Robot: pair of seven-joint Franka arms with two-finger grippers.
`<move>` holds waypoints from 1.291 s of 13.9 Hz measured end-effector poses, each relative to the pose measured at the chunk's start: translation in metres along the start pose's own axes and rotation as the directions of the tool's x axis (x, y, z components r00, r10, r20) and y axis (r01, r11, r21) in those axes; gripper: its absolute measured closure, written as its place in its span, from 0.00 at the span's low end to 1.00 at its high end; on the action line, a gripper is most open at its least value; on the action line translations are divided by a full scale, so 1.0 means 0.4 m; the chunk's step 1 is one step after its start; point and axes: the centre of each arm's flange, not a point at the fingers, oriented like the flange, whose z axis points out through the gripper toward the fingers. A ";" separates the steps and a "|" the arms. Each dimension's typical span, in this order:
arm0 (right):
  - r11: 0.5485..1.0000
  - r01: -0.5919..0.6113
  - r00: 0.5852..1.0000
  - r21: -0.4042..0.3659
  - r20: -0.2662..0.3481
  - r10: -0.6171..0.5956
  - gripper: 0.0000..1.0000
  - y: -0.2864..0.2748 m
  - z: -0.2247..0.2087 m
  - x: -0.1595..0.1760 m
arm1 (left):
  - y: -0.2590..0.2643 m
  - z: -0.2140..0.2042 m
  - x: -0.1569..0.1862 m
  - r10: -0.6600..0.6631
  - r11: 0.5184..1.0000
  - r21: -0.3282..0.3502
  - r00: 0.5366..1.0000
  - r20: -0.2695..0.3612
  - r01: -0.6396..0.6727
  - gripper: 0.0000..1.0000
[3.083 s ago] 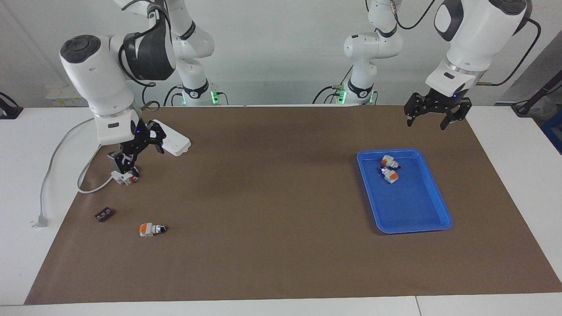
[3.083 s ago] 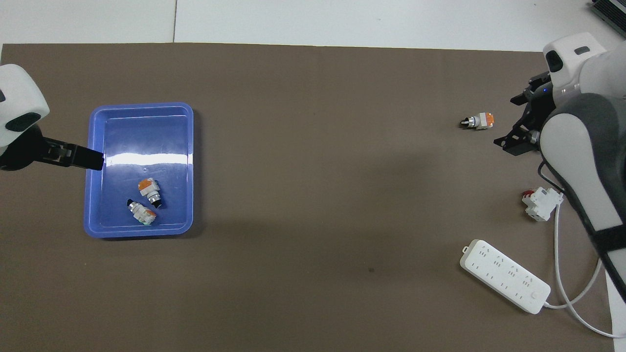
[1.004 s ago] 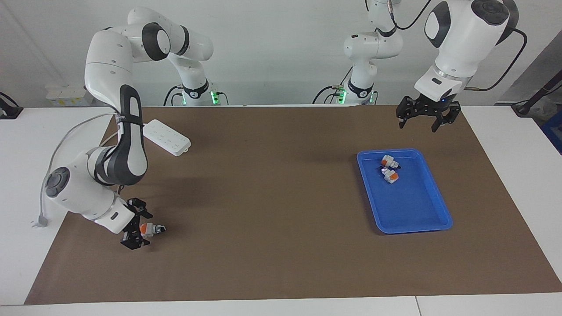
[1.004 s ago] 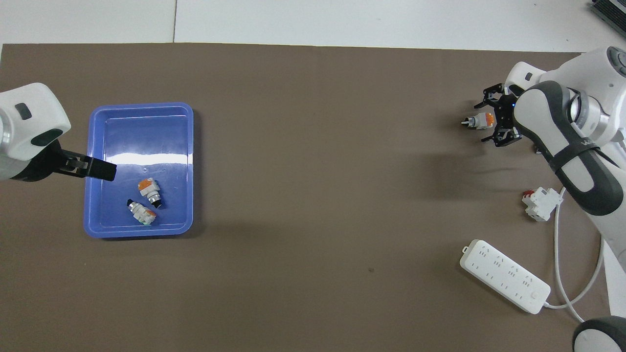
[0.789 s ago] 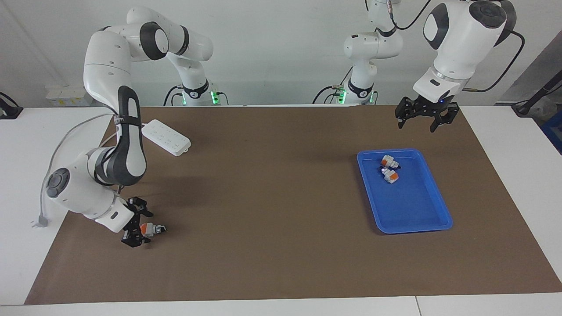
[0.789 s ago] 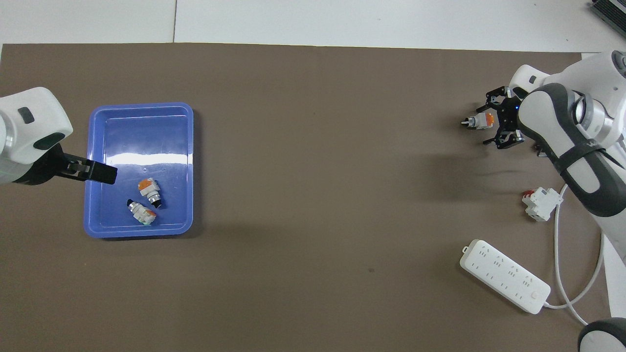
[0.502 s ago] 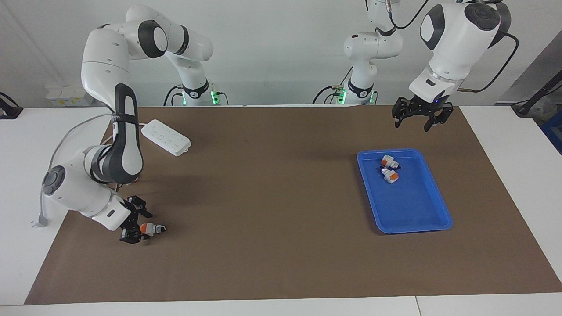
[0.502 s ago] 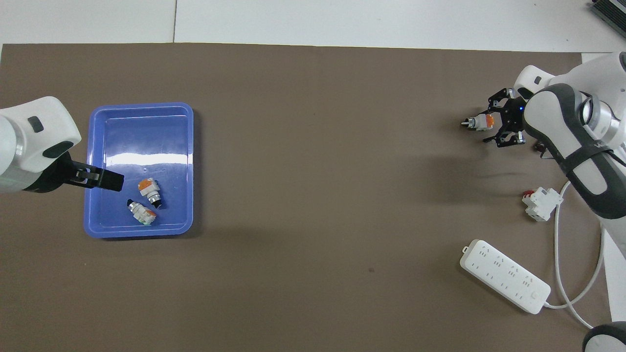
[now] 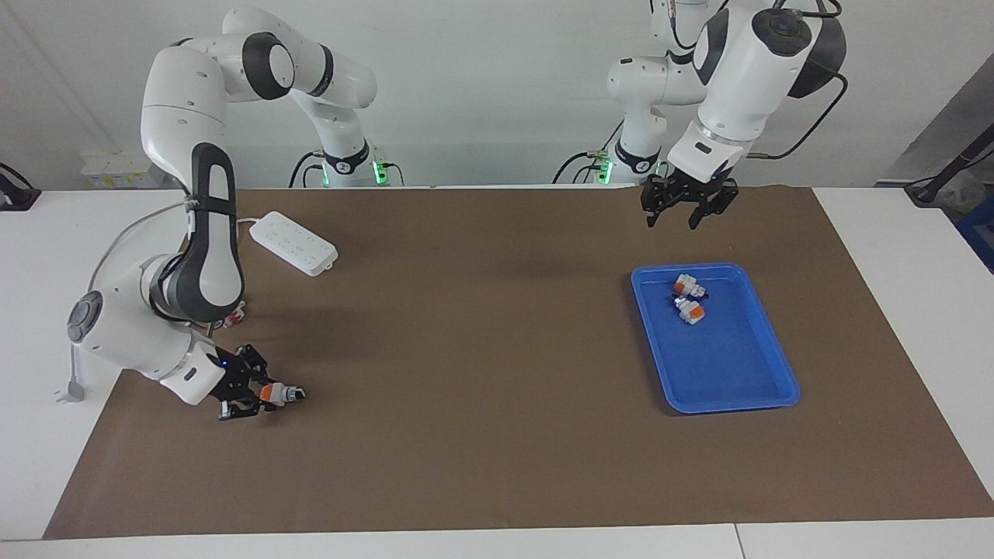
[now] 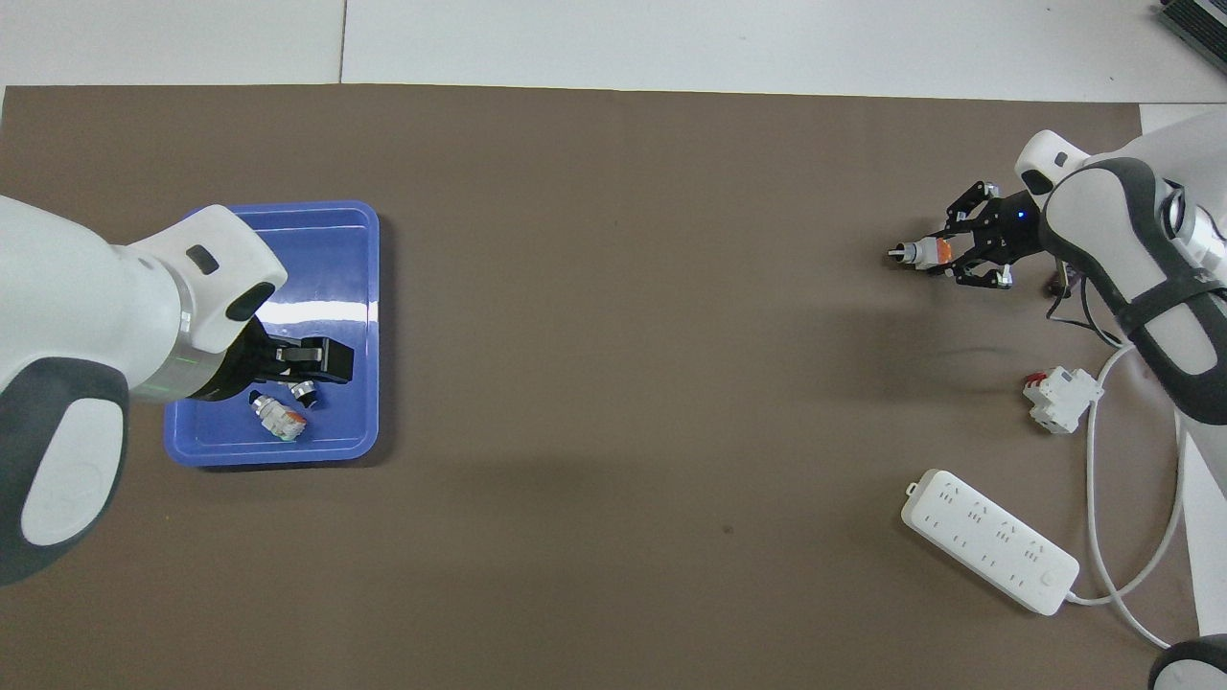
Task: Turn and place switch with both arms
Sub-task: 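Carry the switch with the right gripper while the left gripper approaches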
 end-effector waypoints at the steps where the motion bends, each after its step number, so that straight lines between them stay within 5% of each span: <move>1: 1.000 -0.005 1.000 0.011 -0.030 0.006 0.58 -0.004 -0.004 0.015 | 0.021 0.004 -0.003 -0.021 0.999 -0.041 1.000 0.002 0.021 0.22; 5: 0.997 0.007 0.994 0.075 -0.112 0.001 0.58 -0.037 -0.082 0.144 | 0.058 0.024 0.009 -0.136 0.968 -0.207 0.990 0.031 0.140 0.31; 9: 0.997 0.036 0.993 0.068 -0.118 -0.028 0.58 -0.117 -0.186 0.420 | 0.149 0.064 0.053 -0.299 0.868 -0.389 0.950 0.087 0.308 0.33; 12: 0.995 0.074 0.985 0.073 -0.159 -0.062 0.58 -0.194 -0.200 0.561 | 0.255 0.076 0.074 -0.413 0.754 -0.503 0.900 0.138 0.423 0.44; 18: 0.988 0.139 0.981 0.064 -0.147 -0.128 0.58 -0.313 -0.250 0.813 | 0.384 0.121 0.080 -0.574 0.508 -0.593 0.759 0.308 0.624 0.53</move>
